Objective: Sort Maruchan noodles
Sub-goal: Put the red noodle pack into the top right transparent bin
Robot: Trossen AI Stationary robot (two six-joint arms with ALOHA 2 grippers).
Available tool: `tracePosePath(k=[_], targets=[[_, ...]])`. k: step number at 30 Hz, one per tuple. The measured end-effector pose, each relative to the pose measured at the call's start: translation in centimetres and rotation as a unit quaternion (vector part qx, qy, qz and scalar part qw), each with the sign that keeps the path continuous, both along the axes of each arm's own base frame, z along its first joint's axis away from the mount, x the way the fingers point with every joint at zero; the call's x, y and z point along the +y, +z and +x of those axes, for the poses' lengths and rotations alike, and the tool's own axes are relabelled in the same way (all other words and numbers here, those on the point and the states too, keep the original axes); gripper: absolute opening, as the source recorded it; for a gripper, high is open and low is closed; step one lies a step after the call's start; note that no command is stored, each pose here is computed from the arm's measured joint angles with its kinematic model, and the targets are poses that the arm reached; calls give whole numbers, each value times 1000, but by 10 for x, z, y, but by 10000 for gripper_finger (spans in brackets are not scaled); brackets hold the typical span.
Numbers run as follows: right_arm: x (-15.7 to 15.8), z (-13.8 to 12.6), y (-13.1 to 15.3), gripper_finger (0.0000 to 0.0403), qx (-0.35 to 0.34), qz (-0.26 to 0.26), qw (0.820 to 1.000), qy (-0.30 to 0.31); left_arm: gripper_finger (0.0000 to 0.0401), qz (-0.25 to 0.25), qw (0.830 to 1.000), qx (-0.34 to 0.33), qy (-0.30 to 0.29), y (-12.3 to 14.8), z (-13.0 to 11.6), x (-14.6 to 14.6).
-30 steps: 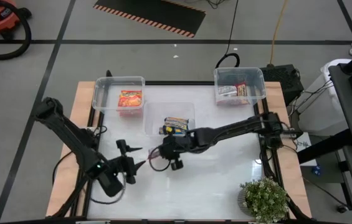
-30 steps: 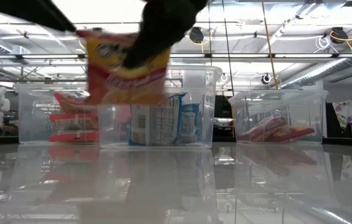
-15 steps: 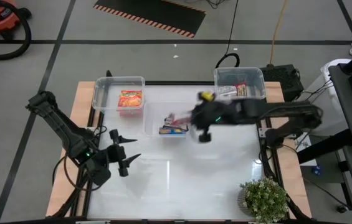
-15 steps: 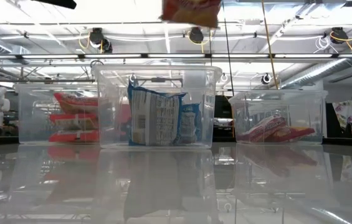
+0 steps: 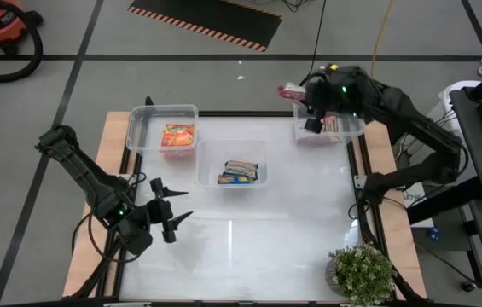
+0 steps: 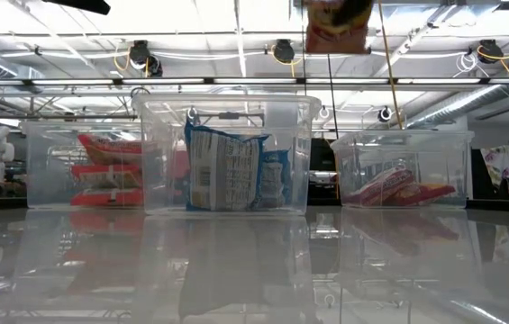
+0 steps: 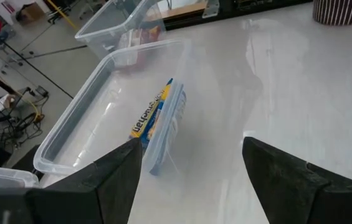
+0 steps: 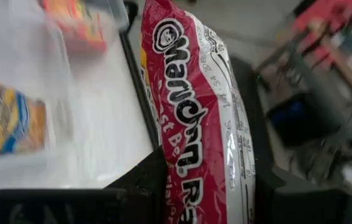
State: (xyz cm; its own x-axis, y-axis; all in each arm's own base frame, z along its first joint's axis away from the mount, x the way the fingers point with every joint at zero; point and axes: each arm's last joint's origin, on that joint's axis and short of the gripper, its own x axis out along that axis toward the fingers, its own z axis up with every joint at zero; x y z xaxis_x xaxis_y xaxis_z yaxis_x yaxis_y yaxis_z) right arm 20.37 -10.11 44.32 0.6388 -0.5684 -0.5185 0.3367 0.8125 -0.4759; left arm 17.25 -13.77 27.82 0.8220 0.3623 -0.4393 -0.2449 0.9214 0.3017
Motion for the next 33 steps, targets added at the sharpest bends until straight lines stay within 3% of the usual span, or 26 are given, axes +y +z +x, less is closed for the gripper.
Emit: tracePosePath(k=[14,25,33], targets=[[-70,-29,-43,121,128,151,978,-61,283,11,1000,12,17,0,8,10],[-110,-39,-68,121,147,228,960,-71,283,-7,999,29,17,-2,12,16],[-133,-33,-97,122,177,299,935,-76,283,-20,999,29,16,-2,12,15]])
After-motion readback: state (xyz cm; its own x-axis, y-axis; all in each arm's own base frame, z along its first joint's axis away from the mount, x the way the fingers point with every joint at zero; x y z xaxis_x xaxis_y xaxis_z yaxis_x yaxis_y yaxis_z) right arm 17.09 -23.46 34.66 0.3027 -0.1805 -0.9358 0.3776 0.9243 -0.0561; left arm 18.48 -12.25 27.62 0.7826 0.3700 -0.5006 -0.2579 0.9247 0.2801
